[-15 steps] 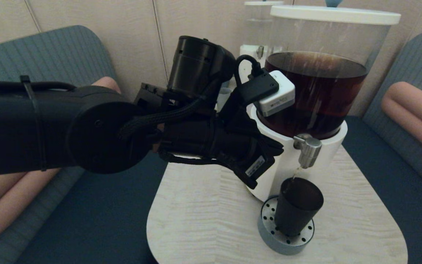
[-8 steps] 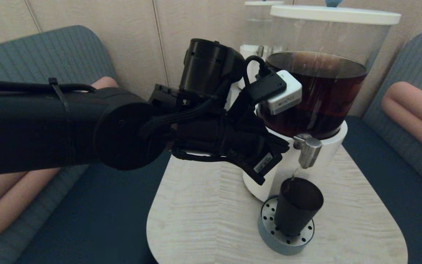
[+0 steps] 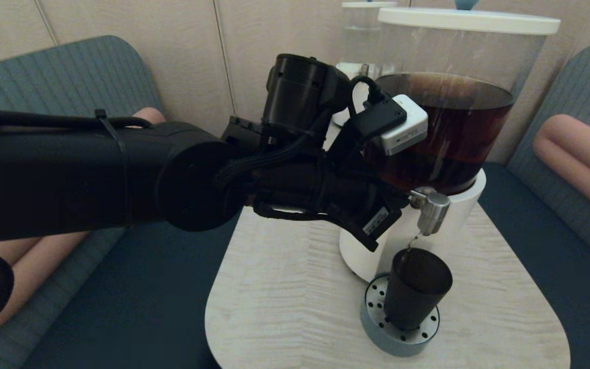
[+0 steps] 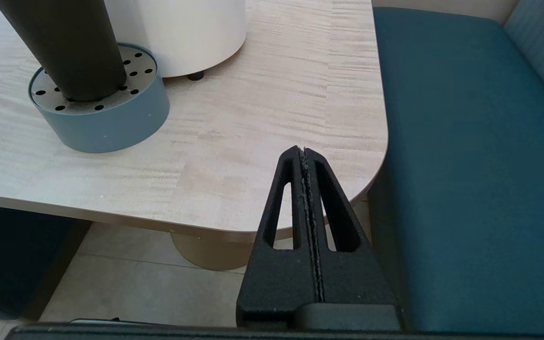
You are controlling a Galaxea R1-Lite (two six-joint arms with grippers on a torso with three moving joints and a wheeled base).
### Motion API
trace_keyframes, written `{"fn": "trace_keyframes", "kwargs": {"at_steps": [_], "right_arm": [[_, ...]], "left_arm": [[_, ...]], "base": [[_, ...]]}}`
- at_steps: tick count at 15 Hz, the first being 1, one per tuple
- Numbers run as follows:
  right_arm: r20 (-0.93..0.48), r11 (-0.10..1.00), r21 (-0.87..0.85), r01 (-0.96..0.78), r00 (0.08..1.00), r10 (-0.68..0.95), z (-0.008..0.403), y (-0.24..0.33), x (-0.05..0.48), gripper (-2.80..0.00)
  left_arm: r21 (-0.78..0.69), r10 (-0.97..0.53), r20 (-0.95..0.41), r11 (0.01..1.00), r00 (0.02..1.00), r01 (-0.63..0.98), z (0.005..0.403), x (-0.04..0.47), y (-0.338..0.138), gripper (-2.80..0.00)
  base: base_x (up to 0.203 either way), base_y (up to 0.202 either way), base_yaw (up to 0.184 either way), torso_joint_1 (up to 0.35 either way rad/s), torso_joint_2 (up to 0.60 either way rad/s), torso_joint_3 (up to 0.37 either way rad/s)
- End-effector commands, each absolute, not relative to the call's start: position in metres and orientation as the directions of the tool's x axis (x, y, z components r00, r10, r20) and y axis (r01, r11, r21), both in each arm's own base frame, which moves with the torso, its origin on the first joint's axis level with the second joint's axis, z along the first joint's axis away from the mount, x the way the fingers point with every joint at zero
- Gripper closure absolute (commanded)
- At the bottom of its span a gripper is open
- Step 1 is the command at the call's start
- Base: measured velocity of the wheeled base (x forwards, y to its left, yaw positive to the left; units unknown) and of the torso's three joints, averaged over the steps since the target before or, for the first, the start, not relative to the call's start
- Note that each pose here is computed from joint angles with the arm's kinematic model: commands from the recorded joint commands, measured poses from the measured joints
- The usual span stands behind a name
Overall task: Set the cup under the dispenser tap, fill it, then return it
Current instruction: Turn off the faucet
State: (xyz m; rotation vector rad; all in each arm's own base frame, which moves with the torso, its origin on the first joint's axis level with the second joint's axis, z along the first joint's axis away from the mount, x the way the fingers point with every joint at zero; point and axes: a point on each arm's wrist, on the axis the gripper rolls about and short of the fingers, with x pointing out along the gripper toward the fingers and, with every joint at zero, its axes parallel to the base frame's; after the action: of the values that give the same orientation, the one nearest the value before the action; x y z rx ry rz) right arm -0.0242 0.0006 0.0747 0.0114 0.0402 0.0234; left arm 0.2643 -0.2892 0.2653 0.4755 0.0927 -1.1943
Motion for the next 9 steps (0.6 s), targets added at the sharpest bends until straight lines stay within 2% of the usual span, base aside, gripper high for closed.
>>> {"fn": "trace_keyframes", "kwargs": {"at_steps": [1,9], "right_arm": [[-0.041,1.000,0.012,-0.024,0.999,0.025,0.0746,0.0006,-0.0242,0.00],[-0.042,1.000,0.012,-0.024,0.999,0.025,0.0743,0.0006,-0.0241,0.00]], "left_arm": [[0.306,-0.871,-0.319,0.279,0.374,0.910,0.2623,0.2674,-0.2924,0.00],[0.316,-0.877,-0.298,0.281,0.376,0.906,0.2647,0.2735,-0.2999,0.00]], "base": [[0.000,0.000,0.000,0.000,0.00,0.000],[0.000,0.000,0.000,0.000,0.00,0.000]]}}
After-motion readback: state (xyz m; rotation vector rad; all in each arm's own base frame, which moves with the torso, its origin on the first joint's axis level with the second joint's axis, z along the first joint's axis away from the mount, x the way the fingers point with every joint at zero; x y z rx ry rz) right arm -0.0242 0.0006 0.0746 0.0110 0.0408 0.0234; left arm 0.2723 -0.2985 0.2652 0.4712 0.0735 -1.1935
